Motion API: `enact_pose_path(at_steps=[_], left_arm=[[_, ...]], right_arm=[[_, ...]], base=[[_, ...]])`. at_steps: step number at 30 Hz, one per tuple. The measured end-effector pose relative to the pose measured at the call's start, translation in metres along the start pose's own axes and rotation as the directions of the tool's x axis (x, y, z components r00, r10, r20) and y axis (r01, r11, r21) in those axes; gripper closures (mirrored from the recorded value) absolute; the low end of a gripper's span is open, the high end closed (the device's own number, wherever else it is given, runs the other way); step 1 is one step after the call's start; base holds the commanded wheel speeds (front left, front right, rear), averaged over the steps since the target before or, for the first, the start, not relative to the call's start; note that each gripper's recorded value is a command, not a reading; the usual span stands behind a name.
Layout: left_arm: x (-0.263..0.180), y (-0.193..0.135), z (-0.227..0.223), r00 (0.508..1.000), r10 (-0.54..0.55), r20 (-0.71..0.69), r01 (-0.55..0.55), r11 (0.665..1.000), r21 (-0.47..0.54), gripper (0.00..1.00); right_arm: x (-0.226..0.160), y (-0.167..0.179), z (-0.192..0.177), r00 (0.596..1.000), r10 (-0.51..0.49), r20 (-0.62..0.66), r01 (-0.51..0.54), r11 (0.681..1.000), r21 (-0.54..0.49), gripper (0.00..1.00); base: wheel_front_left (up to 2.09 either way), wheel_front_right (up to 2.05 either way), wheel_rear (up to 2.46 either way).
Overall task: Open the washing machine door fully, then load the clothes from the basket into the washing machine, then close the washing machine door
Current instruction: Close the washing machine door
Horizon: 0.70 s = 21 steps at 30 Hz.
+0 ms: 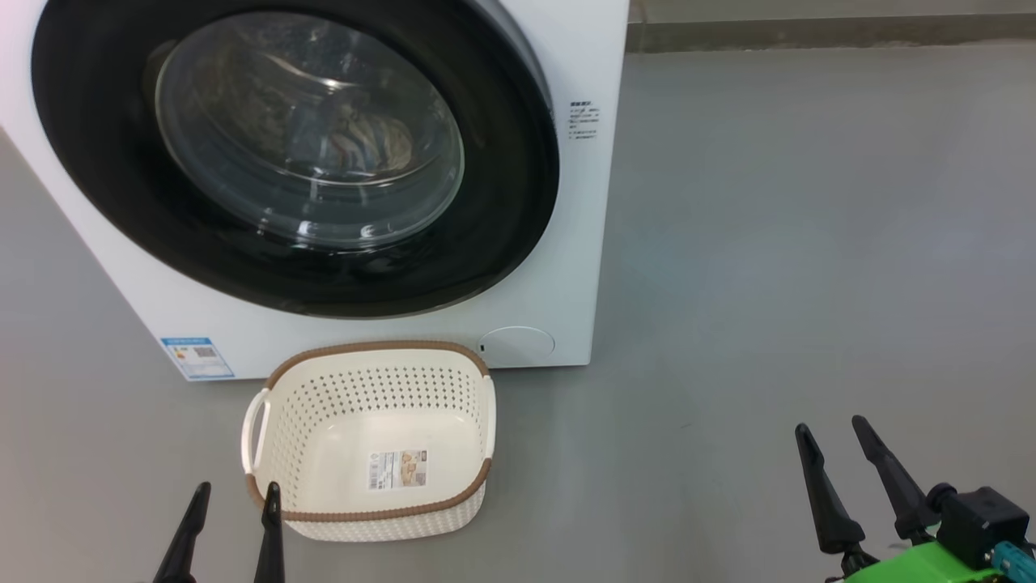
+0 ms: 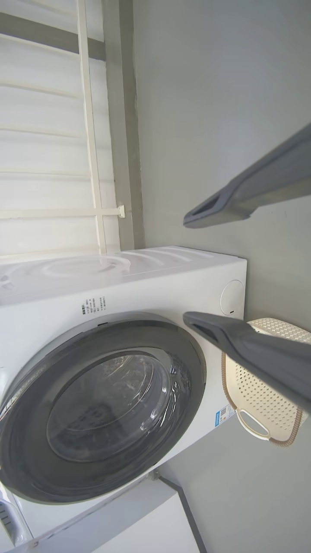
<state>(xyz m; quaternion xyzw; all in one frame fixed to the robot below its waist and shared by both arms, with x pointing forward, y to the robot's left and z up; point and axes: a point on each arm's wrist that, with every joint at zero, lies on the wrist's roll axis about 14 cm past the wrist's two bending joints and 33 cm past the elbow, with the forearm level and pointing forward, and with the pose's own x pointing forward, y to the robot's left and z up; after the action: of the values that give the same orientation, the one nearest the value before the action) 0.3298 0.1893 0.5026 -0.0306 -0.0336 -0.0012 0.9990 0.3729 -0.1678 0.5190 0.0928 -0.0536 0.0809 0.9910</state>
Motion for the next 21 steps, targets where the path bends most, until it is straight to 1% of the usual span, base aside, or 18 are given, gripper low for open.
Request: enact_pose_path(at_steps=[6,21], left_arm=[[0.002,-0.005,0.003,1.0,-0.021,0.012,0.021,1.0,0.003,0.0],[0.003,-0.007,0.004,0.999,-0.034,0.014,0.034,0.999,0.002,0.0]], right_arm=[[-0.019,-0.003,0.002,1.0,-0.024,-0.005,0.024,1.0,-0.016,0.0],[-0.028,-0.011,0.012,0.997,-0.071,0.014,0.072,0.997,-0.017,0.0]], base=[[0.0,0.0,0.0],[0.0,0.0,0.0]])
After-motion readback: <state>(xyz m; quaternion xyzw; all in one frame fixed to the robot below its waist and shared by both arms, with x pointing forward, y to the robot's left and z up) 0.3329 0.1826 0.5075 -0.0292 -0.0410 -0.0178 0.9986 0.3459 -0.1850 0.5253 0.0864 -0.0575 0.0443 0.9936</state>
